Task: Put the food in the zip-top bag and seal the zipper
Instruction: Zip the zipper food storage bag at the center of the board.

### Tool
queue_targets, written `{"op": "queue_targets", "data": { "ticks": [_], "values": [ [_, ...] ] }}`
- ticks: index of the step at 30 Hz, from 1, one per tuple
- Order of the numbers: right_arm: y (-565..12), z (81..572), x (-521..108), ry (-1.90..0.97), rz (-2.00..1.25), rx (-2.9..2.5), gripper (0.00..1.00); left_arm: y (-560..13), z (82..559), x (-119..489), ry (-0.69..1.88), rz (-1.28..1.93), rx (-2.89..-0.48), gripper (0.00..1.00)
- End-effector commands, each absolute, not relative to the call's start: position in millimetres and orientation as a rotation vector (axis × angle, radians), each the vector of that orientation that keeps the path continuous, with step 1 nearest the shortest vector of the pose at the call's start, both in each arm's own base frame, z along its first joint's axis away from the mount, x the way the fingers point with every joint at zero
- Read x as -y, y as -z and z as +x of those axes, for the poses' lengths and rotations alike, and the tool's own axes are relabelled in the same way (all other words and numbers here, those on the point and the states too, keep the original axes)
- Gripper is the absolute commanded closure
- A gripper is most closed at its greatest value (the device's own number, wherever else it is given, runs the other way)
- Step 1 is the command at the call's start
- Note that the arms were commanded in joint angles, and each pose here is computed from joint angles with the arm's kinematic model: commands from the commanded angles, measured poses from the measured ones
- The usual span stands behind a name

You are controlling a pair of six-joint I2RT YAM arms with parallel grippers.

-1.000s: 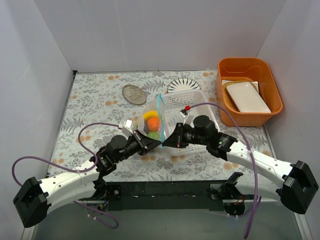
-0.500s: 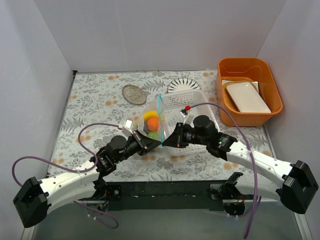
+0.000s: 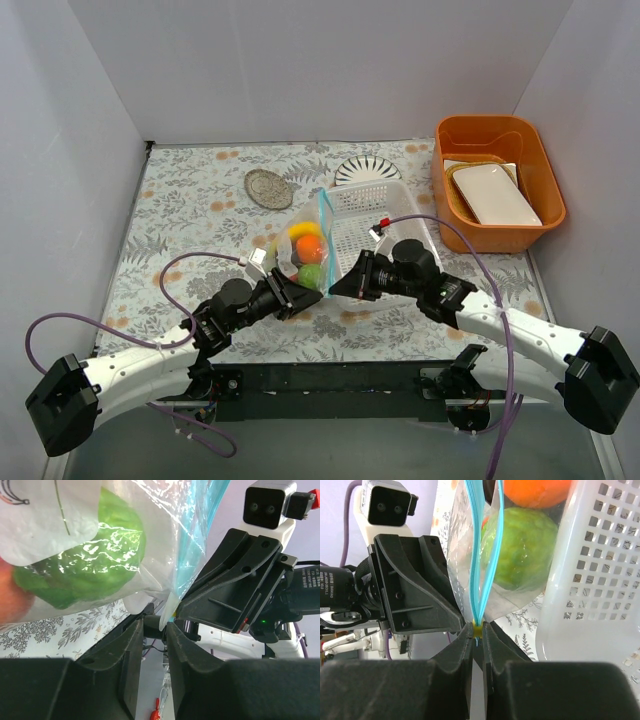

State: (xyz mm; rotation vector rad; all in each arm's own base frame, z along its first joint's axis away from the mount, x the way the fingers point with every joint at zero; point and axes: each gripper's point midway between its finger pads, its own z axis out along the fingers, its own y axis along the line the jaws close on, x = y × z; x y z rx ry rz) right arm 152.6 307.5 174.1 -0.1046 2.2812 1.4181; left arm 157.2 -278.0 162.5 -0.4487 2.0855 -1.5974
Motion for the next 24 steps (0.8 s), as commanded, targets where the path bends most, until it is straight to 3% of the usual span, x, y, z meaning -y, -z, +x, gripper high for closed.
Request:
{"op": "queue_targets", "data": {
  "ticks": [1,10,24],
  "values": [
    [-192.0,155.2,-313.5,-1.496,-0.064,-2.193,0.99,-183.8,155.0,282.0,1.771,-0.65,-2.055,0.73],
    [-189.4,151.0,-316.0,-1.536,-0.051,-2.198,0.99,-187.4,158.3,286.8,1.79,-0.646,-2.037,0.74],
    [-187.8,150.1,-318.2,-1.555,-0.051,-2.2,0.99,-187.8,157.8,291.0,1.799,-0.629,-2.054,0.98]
  ]
}}
